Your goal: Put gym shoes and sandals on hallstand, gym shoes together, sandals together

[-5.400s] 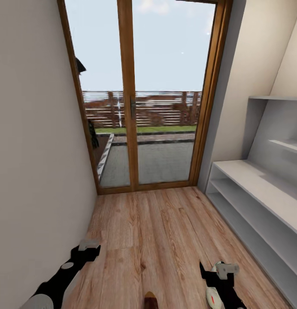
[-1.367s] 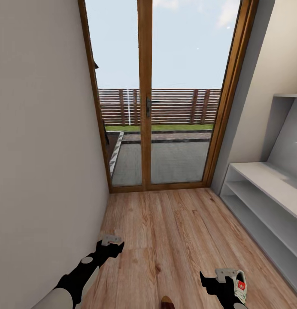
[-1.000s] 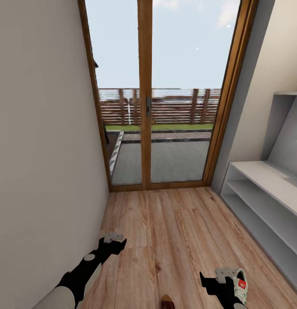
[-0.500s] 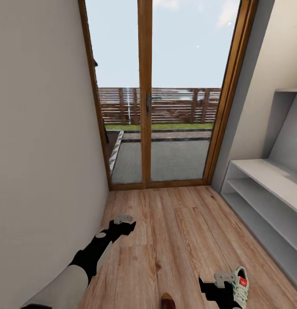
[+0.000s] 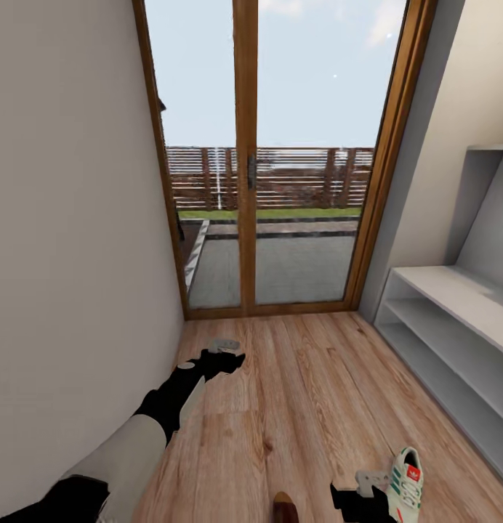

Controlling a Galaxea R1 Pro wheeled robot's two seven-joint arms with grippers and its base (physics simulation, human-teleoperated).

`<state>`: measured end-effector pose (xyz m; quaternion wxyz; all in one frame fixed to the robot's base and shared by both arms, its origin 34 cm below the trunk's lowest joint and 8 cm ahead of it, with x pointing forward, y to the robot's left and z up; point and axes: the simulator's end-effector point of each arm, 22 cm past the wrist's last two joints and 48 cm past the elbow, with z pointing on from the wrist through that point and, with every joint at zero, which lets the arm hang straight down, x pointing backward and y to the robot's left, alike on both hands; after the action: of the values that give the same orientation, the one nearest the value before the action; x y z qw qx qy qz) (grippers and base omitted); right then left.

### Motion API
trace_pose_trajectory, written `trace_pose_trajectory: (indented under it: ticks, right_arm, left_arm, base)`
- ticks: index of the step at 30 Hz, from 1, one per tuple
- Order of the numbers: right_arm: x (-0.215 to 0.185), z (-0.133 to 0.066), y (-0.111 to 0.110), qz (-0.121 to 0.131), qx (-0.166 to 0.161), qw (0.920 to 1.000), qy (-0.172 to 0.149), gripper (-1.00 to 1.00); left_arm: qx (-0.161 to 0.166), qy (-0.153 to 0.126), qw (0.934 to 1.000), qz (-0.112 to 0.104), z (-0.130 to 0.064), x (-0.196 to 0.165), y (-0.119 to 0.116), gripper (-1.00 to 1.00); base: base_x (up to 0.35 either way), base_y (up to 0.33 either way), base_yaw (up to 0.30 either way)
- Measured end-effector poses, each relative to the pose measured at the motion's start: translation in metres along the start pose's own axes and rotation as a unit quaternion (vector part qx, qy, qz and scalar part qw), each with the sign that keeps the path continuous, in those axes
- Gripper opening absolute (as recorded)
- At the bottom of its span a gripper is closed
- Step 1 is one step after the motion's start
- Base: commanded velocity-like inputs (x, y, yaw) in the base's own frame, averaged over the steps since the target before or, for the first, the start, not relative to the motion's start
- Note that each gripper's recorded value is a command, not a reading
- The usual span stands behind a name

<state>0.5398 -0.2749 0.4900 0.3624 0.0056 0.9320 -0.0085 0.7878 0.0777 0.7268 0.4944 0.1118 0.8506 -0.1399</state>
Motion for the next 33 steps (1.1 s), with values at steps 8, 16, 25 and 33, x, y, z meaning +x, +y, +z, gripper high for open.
trace_pose_trajectory:
  ticks: [8, 16, 25, 33]
  right_arm:
    - [0.041, 0.008, 0.041, 0.015, -0.023, 0.9977, 0.062, 1.0]
    - [0.057, 0.015, 0.075, 0.026, -0.042, 0.9962, 0.072, 1.0]
    - [0.066, 0.027, 0.077, 0.028, -0.04, 0.9965, 0.067, 1.0]
    - [0.044, 0.038, 0.076, 0.03, -0.041, 0.9982, 0.03, 1.0]
  left_arm:
    - [0.086, 0.034, 0.9957, 0.002, 0.005, 0.001, -0.042, 1.0]
    - [0.158, 0.034, 0.9869, 0.004, 0.0, 0.003, -0.072, 1.0]
    - [0.168, 0.044, 0.9848, 0.005, 0.004, 0.023, -0.072, 1.0]
    - [0.169, 0.044, 0.9846, 0.003, 0.009, 0.039, -0.071, 1.0]
  base:
    - [0.0, 0.0, 0.0]
    - [0.0, 0.0, 0.0]
    - [0.0, 0.0, 0.0]
    - [0.0, 0.0, 0.0]
